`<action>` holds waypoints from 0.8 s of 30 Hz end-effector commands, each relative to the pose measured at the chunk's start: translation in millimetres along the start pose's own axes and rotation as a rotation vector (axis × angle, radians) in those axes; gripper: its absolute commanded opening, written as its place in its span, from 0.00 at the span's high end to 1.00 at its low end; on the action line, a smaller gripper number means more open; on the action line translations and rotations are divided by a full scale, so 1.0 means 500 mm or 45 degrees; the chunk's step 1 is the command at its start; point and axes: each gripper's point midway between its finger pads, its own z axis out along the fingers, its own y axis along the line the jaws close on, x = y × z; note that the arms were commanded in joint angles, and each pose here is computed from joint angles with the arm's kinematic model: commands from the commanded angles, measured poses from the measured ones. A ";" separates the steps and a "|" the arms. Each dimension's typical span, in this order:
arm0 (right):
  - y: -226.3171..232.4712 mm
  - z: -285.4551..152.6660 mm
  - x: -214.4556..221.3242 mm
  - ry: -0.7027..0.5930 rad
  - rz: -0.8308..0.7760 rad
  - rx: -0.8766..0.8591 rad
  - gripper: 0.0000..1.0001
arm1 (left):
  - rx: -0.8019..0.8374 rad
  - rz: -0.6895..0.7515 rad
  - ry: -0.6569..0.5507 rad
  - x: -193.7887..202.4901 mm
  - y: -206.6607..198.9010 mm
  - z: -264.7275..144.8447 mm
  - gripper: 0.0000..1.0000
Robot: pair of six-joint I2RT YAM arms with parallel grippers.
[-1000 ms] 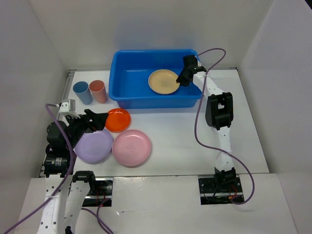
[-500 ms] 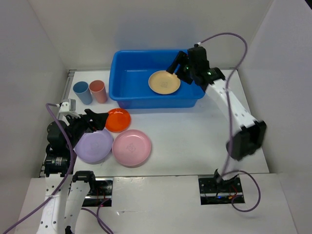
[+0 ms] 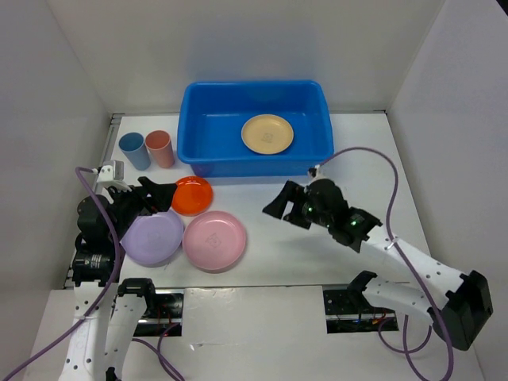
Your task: Place the mixed dishes into the plastic bin
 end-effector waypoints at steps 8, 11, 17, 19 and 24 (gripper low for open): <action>-0.060 0.111 0.159 0.197 0.089 -0.068 0.10 | 0.032 0.009 -0.029 -0.010 -0.008 0.002 0.00; -0.060 0.162 0.199 0.272 0.077 -0.037 0.11 | 0.032 0.009 -0.029 -0.010 -0.008 0.002 0.00; -0.075 0.248 0.298 0.372 0.071 0.025 0.17 | 0.022 -0.002 -0.034 -0.012 -0.006 0.002 0.00; -0.097 0.262 0.325 0.388 0.077 0.072 0.17 | 0.022 -0.002 -0.034 -0.012 -0.006 0.002 0.00; -0.107 0.279 0.363 0.401 0.097 0.106 0.35 | 0.022 -0.002 -0.034 -0.012 -0.006 0.002 0.00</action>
